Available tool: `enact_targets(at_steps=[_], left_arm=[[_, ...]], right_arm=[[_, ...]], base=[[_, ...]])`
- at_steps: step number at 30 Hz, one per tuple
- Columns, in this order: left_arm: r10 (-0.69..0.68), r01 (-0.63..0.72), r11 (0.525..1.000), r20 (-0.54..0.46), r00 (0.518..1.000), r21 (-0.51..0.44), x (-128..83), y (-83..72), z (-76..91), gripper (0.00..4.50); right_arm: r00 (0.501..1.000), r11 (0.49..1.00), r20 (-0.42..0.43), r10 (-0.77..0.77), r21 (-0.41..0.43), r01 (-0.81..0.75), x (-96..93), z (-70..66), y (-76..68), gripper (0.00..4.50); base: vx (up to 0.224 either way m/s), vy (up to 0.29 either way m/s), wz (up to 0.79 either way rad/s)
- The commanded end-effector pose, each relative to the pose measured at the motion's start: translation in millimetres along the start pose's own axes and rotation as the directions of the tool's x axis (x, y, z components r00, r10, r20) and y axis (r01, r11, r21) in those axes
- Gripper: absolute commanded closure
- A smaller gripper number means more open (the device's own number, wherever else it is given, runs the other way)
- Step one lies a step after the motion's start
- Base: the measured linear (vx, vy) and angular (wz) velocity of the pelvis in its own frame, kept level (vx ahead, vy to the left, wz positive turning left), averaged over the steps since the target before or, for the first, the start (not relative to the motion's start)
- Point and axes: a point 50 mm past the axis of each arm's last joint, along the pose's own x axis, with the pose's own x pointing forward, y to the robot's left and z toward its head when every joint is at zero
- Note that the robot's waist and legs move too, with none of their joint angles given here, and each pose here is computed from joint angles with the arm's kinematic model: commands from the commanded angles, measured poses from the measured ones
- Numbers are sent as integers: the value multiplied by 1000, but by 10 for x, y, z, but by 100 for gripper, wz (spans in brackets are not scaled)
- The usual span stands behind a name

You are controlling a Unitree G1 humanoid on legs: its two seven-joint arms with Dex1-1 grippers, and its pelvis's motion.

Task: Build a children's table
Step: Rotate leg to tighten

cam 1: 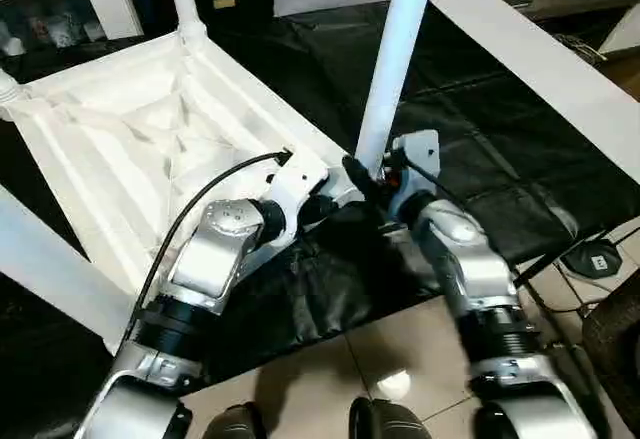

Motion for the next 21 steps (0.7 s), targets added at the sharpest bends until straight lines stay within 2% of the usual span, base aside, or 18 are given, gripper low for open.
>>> enact_targets(at_steps=[1,5,10,11,15,18,19,20,21], left_arm=[[-113,109,993,63,992,52,-5,-108,89,450],[-207,205,973,5,978,109,-120,-53,-25,450],[-318,318,936,-24,948,151,-224,-29,-89,450],[-337,338,929,-31,941,153,-238,-30,-101,450],[-442,453,870,-96,892,196,-325,-14,-179,450],[-487,500,839,-115,866,215,-356,-4,-197,450],[-503,518,826,-123,855,221,-368,-3,-203,450],[-531,547,805,-132,837,227,-386,-4,-208,450],[-534,550,803,-133,835,227,-388,-4,-209,450]], right_arm=[[994,994,8,111,-24,-111,-39,-8,32,93],[955,946,-24,297,-129,-297,-224,69,-145,81],[888,869,-104,448,-182,-460,-363,86,-250,81],[880,860,-112,462,-186,-475,-375,90,-262,81],[774,755,-185,606,-175,-632,-483,97,-293,81],[719,707,-218,660,-145,-692,-508,92,-290,118],[699,689,-233,676,-136,-712,-516,84,-287,118],[680,670,-251,689,-135,-730,-518,73,-289,140],[678,668,-252,691,-135,-732,-517,72,-290,140]], base=[[0,0,0],[0,0,0],[0,0,0],[0,0,0],[0,0,0],[0,0,0],[0,0,0],[0,0,0],[0,0,0]])
